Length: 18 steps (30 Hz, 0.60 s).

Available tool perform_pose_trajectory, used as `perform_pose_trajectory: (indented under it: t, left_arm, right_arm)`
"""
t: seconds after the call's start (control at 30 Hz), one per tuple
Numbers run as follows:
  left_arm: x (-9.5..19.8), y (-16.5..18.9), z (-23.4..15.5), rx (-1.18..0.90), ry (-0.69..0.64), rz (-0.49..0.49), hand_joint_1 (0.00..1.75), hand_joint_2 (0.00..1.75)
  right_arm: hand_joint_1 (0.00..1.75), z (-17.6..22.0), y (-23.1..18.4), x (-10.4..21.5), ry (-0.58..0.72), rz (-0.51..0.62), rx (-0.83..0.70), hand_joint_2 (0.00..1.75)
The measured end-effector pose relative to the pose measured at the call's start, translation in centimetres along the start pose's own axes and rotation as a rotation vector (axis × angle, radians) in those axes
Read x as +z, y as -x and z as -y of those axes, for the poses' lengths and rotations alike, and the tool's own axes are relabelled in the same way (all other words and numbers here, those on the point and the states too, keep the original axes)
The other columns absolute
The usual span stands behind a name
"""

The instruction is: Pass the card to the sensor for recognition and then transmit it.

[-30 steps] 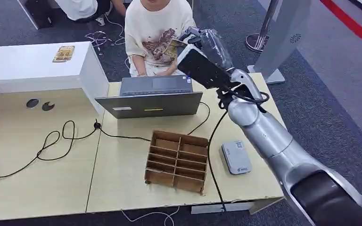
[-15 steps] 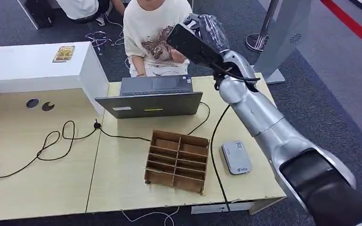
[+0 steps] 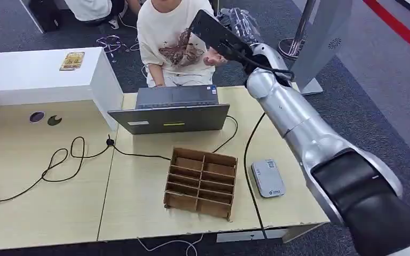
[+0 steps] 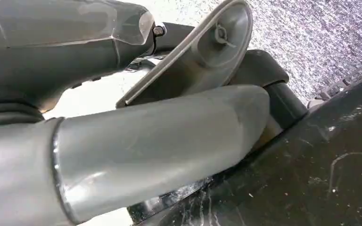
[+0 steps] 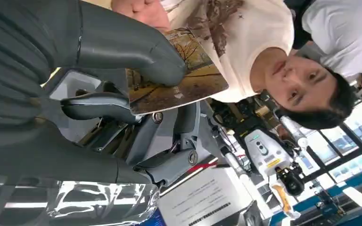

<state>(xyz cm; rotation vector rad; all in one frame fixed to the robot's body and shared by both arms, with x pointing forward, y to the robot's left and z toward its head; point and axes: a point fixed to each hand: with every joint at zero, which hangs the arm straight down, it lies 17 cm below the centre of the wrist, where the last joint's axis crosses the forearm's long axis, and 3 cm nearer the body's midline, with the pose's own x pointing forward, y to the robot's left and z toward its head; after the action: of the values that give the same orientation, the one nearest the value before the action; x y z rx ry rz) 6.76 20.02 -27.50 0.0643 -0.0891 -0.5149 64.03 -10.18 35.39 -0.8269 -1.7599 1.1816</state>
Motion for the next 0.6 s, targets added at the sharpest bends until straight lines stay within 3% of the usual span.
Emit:
perform_pose_trajectory:
  t: [0.23, 0.27, 0.3, 0.33, 0.37, 0.6]
  left_arm:
    - [0.0, 0.1, -0.1, -0.003, -0.004, -0.008, 0.00, 0.00]
    - [0.0, 0.1, -0.1, -0.005, -0.004, -0.010, 0.00, 0.00]
    - [0.0, 0.1, -0.1, -0.005, -0.005, -0.010, 0.00, 0.00]
    - [0.0, 0.1, -0.1, -0.005, -0.005, -0.010, 0.00, 0.00]
    - [0.0, 0.1, -0.1, -0.005, -0.006, -0.011, 0.00, 0.00]
    - [0.0, 0.1, -0.2, -0.004, -0.009, -0.010, 0.00, 0.00]
  right_arm:
    - [1.73, -0.4, 1.7, 0.1, -0.005, -0.041, -0.003, 1.75]
    - [1.38, -0.5, 1.8, 0.1, -0.007, -0.045, -0.001, 1.75]
    - [0.49, -0.6, 2.0, 0.1, -0.009, -0.048, 0.003, 1.75]
    - [0.49, -0.7, 2.1, 0.2, -0.012, -0.051, 0.004, 1.75]
    - [0.00, -0.8, 2.3, 0.2, -0.014, -0.054, 0.006, 1.75]
    - [0.00, -1.4, 3.1, 0.3, -0.029, -0.075, 0.009, 1.75]
